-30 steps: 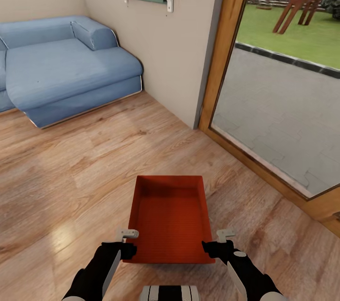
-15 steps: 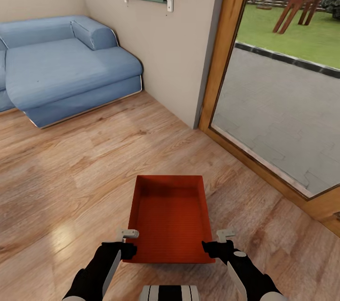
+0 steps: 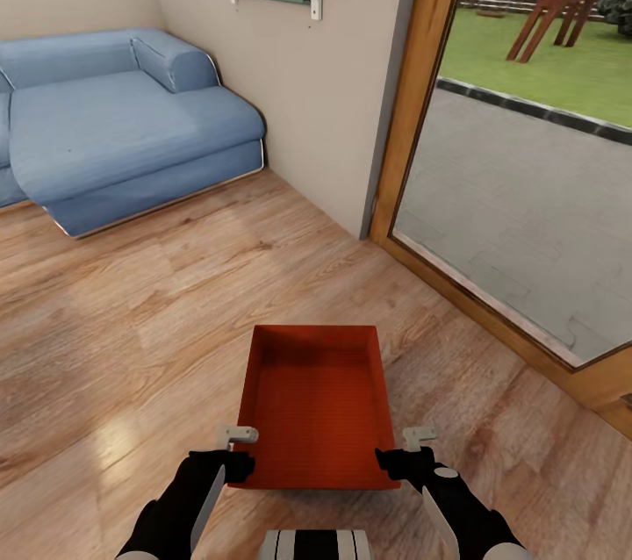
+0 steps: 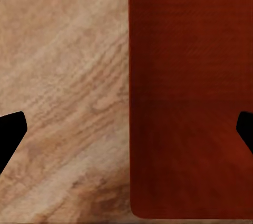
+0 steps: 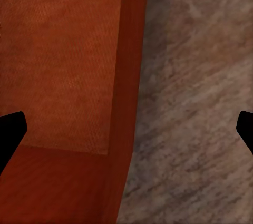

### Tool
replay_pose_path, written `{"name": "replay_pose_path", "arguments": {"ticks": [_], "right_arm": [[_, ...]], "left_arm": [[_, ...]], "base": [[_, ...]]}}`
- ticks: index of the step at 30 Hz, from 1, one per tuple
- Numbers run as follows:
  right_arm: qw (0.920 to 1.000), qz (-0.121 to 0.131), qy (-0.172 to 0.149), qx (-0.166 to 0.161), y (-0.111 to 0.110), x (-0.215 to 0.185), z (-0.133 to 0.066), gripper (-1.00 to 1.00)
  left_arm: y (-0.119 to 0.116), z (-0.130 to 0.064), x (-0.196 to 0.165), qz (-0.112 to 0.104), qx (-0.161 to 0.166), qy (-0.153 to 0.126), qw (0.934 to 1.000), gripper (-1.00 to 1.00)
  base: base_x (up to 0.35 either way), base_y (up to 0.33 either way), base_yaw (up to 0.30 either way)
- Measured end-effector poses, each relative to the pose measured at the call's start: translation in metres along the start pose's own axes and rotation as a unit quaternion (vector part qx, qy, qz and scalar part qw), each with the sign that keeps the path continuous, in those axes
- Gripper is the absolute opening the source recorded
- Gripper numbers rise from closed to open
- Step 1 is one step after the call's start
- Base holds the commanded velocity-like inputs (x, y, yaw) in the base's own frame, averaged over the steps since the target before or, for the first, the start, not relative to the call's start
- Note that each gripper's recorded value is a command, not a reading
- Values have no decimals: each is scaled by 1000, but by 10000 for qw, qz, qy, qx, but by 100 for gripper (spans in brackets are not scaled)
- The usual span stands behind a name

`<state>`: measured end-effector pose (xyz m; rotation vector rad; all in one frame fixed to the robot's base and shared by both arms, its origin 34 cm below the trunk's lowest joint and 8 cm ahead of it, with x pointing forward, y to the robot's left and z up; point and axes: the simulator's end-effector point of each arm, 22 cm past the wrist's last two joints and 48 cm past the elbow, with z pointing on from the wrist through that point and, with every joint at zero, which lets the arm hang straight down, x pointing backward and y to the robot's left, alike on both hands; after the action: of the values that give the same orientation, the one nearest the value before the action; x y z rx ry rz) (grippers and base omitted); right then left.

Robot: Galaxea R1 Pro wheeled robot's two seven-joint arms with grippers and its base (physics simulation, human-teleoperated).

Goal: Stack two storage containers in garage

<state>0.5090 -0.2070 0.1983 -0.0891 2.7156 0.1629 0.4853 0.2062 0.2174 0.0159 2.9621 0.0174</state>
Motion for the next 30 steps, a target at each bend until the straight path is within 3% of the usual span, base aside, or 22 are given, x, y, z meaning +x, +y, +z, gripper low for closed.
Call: {"name": "replay_pose_path", "arguments": {"ticks": [7, 20, 21, 22, 23, 30], "right_arm": [[10000, -6, 1, -4, 0, 0, 0, 100], [10000, -8, 1, -4, 0, 0, 0, 100], [10000, -11, 1, -4, 0, 0, 0, 100], [10000, -13, 1, -4, 0, 0, 0, 100], [10000, -12, 1, -3, 0, 0, 0, -100], [10000, 1, 0, -44, 3, 0, 0, -100]], "left_arm": [[1, 0, -9, -6, -8, -203, 9998, 100], [-5, -1, -10, 1, 12, -225, 9997, 100], [-5, -1, -10, 3, 6, -224, 9997, -100], [-5, -1, -10, 5, -1, -223, 9998, -100], [-4, -1, -10, 6, -6, -221, 9998, -100], [-8, -1, -10, -106, 88, -219, 9997, -100]], "base": [[0, 0, 0], [0, 0, 0], [0, 0, 0], [0, 0, 0], [0, 0, 0], [0, 0, 0]]}}
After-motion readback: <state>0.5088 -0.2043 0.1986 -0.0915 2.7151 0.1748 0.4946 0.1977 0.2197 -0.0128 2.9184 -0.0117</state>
